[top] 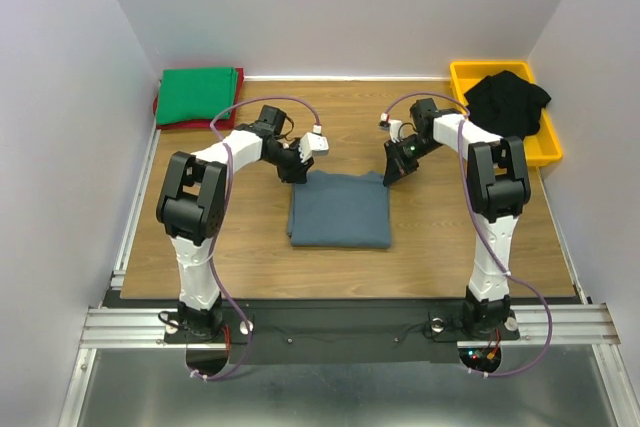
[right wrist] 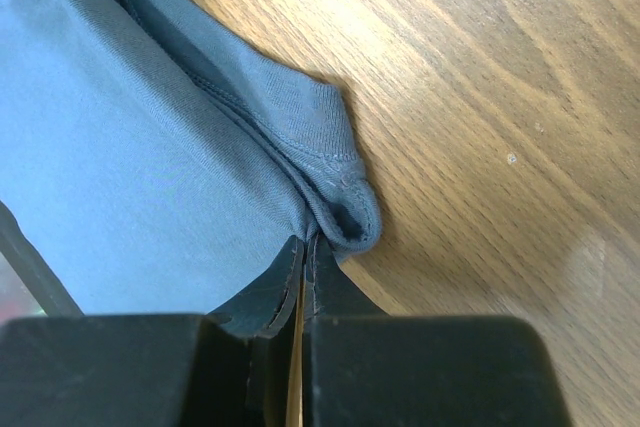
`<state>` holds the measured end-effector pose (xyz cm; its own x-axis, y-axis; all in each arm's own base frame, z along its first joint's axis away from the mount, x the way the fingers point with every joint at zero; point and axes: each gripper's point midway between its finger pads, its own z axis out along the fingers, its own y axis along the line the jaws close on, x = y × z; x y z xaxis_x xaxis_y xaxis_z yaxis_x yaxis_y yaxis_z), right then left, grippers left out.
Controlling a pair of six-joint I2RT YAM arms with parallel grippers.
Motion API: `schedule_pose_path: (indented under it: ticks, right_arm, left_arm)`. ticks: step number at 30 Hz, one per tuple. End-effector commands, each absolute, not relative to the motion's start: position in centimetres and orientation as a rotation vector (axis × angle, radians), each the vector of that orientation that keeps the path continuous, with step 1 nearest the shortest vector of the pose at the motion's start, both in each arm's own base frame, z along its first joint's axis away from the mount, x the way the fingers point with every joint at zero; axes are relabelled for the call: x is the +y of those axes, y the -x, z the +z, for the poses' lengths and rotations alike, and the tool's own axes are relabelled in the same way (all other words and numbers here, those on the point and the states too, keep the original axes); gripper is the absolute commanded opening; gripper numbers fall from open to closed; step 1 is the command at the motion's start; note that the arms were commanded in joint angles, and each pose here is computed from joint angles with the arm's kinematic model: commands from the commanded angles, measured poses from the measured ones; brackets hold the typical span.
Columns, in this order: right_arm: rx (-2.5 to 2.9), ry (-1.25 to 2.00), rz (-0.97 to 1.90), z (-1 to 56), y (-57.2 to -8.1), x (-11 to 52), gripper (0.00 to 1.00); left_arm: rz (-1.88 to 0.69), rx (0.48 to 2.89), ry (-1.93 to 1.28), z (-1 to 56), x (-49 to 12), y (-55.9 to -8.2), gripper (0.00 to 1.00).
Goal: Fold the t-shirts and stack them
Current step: Fold the tshirt
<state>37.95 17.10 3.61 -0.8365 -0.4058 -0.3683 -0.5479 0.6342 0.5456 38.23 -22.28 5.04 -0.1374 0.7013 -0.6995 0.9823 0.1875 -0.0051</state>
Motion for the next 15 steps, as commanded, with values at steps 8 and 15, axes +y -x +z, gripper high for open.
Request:
schedule_pose_path:
  ticks: [8,15]
  right_arm:
    - [2.456,0.804,0.920,10.6,-39.6,17.2,0.01]
    - [2.441,0.794,0.879,11.1,-41.3,17.1,0.00]
  left_arm:
    - [-0.736,1.827,-1.548,10.2,-21.9,-37.8,0.00]
    - [-0.699,1.831,-1.517,10.8,-21.2,-39.7,0.00]
